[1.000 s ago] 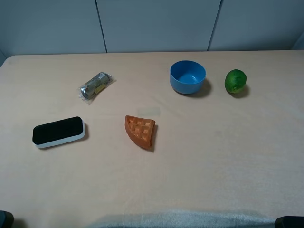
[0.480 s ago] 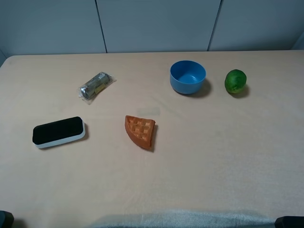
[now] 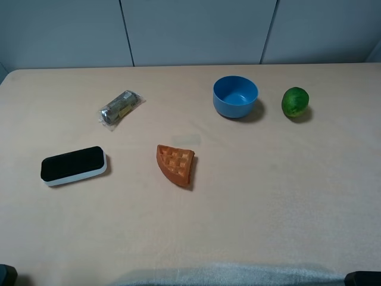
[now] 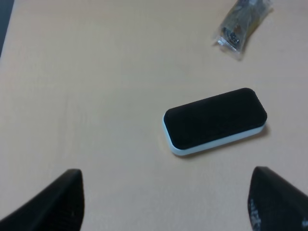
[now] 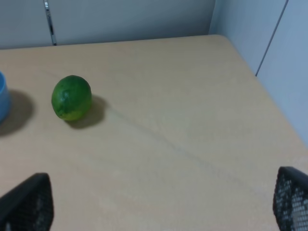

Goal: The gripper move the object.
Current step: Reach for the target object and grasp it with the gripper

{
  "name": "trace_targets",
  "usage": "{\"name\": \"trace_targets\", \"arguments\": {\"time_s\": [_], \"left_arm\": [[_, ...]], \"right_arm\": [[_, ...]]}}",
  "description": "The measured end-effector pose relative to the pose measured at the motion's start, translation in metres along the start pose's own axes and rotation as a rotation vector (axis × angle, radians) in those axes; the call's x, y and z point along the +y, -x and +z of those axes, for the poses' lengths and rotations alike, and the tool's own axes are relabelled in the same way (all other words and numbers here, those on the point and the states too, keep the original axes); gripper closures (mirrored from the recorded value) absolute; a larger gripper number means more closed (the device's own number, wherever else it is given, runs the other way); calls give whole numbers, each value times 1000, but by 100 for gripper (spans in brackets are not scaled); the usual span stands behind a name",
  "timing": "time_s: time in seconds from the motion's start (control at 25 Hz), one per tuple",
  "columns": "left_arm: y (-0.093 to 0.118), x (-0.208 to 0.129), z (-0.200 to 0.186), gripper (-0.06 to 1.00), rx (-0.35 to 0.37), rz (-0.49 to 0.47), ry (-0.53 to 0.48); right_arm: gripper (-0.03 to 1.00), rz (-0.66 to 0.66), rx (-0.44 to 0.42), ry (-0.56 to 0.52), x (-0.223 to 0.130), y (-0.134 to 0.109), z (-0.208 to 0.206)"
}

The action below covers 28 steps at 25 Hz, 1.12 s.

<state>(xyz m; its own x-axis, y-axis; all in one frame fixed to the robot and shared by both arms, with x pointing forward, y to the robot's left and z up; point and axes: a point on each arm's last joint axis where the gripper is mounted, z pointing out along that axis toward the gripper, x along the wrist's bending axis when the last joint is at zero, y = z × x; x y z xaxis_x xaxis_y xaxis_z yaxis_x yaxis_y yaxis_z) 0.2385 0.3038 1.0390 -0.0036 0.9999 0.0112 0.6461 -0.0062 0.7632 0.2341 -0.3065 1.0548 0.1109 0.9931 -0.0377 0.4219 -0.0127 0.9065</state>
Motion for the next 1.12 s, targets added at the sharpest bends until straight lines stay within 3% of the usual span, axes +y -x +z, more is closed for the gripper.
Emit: {"name": "trace_targets", "arguments": {"time_s": [0.56, 0.84, 1.12], "left_arm": [[0, 0, 0, 18, 0, 0, 0], [0, 0, 0, 18, 0, 0, 0], [0, 0, 0, 18, 0, 0, 0]], "right_arm": [[27, 35, 56, -21, 9, -5, 4], [27, 72, 145, -115, 72, -17, 33], [27, 75, 192, -266, 144, -27, 94]]}}
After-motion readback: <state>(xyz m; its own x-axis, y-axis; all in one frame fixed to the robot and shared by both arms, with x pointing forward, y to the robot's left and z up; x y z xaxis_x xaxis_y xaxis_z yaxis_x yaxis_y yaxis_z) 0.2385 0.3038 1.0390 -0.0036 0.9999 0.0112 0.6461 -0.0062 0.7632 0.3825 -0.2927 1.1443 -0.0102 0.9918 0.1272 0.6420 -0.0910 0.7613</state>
